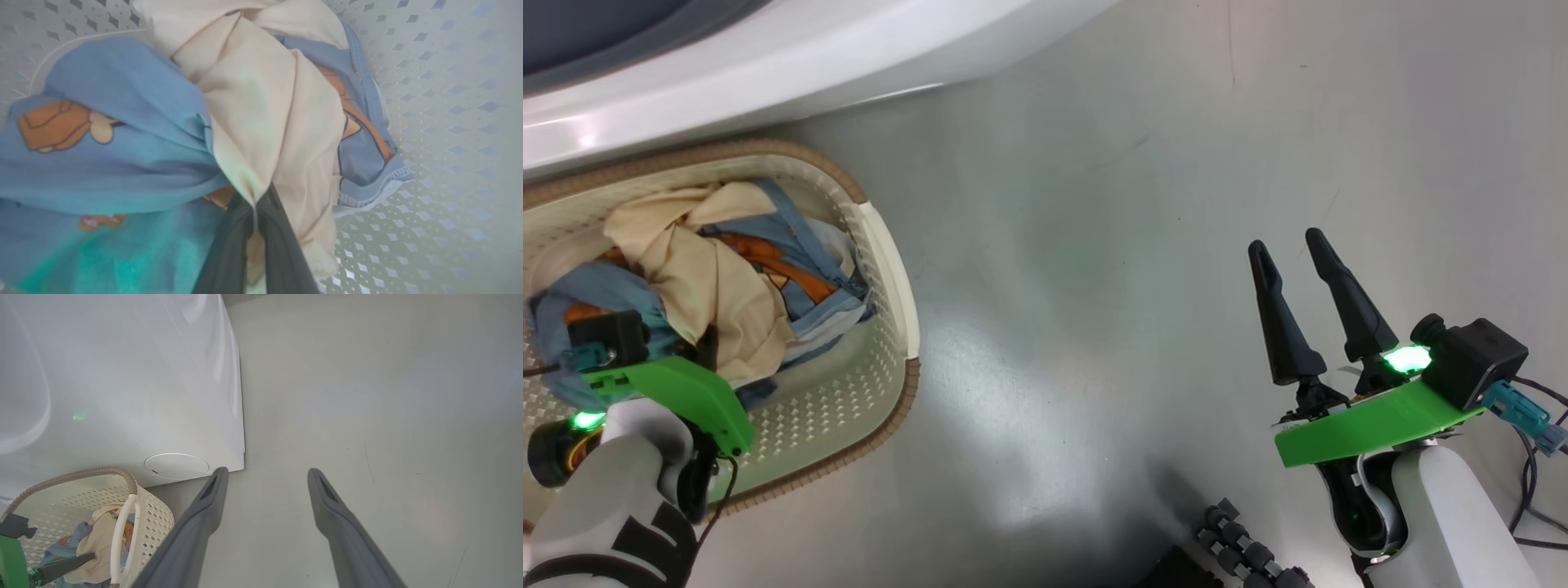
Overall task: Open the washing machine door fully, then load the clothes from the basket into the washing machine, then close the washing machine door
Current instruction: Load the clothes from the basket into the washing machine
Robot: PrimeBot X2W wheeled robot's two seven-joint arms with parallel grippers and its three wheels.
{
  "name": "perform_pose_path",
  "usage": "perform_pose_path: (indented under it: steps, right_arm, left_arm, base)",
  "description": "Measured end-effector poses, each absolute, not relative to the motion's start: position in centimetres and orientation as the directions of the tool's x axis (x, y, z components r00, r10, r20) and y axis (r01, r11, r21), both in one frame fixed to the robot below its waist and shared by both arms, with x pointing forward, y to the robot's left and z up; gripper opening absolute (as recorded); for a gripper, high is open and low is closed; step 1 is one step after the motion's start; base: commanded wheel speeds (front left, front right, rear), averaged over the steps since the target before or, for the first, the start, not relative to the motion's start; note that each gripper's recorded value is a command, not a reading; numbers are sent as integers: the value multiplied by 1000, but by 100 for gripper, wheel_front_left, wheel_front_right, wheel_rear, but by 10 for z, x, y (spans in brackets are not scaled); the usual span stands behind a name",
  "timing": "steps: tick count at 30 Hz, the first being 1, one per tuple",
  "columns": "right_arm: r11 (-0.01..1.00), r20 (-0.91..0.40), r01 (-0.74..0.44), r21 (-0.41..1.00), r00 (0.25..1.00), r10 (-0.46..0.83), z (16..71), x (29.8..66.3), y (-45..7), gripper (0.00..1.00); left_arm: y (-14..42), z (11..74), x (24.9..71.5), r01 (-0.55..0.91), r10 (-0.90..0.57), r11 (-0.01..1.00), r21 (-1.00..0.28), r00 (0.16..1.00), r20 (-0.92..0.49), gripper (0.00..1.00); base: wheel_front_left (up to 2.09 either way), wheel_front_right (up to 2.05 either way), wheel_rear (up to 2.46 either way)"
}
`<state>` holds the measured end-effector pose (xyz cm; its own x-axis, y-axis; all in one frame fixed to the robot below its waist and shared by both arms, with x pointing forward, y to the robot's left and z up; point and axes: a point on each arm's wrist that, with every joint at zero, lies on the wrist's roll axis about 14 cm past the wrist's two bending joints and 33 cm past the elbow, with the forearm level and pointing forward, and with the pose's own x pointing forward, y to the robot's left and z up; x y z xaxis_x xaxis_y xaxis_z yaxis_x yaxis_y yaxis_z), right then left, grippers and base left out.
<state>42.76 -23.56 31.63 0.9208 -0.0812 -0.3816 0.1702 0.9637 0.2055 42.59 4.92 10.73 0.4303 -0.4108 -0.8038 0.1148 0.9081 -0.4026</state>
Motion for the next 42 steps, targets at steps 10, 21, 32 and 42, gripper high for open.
perform_pose_path:
  steps: [10,21,32,42]
  right_arm:
    - [964,-358,152,219,931,-65,324,433,-231,100]
    - [968,-299,112,226,954,-41,346,442,-229,100]
    - [967,-234,67,244,972,-9,378,436,-220,100]
    - [965,-195,55,256,981,-4,406,411,-218,100]
  left_arm:
    - [47,122,431,108,-413,904,-413,468,-781,0]
    - [55,159,436,85,-406,897,-435,550,-729,0]
    - [74,222,430,29,-359,880,-474,695,-623,0]
    - [91,280,407,11,-295,880,-475,797,-528,0]
  base:
    - [0,0,0]
    - [0,0,0]
    - [0,0,0]
    - [0,0,0]
